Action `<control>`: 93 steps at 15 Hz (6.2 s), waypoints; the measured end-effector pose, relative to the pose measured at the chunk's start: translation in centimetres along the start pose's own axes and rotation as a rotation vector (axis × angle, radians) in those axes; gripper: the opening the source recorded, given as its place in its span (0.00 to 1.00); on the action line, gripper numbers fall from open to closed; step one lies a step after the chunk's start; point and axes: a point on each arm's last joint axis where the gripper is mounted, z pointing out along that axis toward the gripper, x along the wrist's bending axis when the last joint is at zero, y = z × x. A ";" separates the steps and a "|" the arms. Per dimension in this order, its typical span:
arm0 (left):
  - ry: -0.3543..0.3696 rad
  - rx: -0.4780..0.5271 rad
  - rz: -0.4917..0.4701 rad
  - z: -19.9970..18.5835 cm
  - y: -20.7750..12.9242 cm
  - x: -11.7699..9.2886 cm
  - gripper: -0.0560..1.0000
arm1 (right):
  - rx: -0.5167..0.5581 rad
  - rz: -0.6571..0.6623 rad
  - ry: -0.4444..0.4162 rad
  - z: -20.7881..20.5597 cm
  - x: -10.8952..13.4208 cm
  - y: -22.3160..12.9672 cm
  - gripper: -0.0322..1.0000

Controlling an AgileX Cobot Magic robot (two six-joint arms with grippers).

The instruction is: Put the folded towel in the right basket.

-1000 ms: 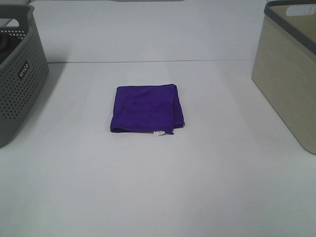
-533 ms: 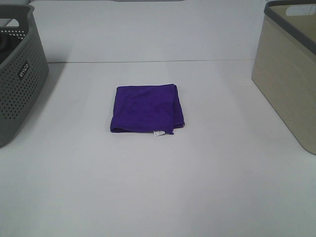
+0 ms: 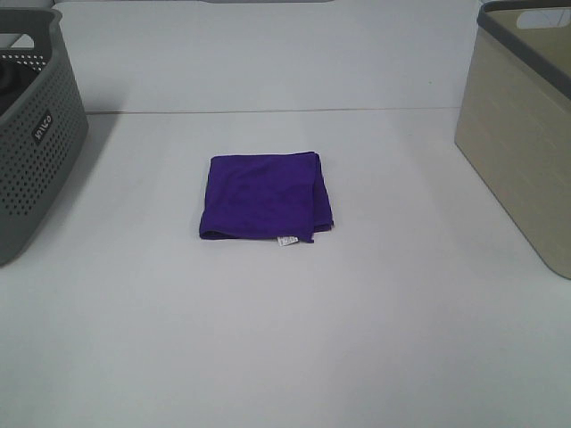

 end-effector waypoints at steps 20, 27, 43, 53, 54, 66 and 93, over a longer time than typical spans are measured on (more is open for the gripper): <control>0.000 0.000 0.000 0.0 0.0 0.0 0.99 | 0.389 0.106 0.141 13.0 0.0 26.2 0.97; 0.000 0.000 0.000 0.0 0.0 0.0 0.99 | 0.744 0.149 0.450 34.1 11.1 20.9 0.96; 0.001 0.000 0.000 0.0 0.0 0.0 0.99 | 0.838 0.247 0.500 49.4 13.8 12.5 0.95; 0.008 0.000 0.004 0.0 0.0 0.1 0.99 | 0.761 0.210 0.576 49.5 23.9 8.7 0.41; 0.008 0.000 0.004 0.0 0.0 0.1 0.99 | 0.754 0.192 0.587 49.2 25.3 8.1 0.22; 0.008 0.000 0.004 0.0 0.0 0.1 0.99 | 0.420 0.113 0.691 39.4 17.0 30.4 0.11; 0.008 0.000 0.004 0.0 0.0 0.1 0.99 | 0.507 0.198 -0.027 33.8 -12.0 29.0 0.96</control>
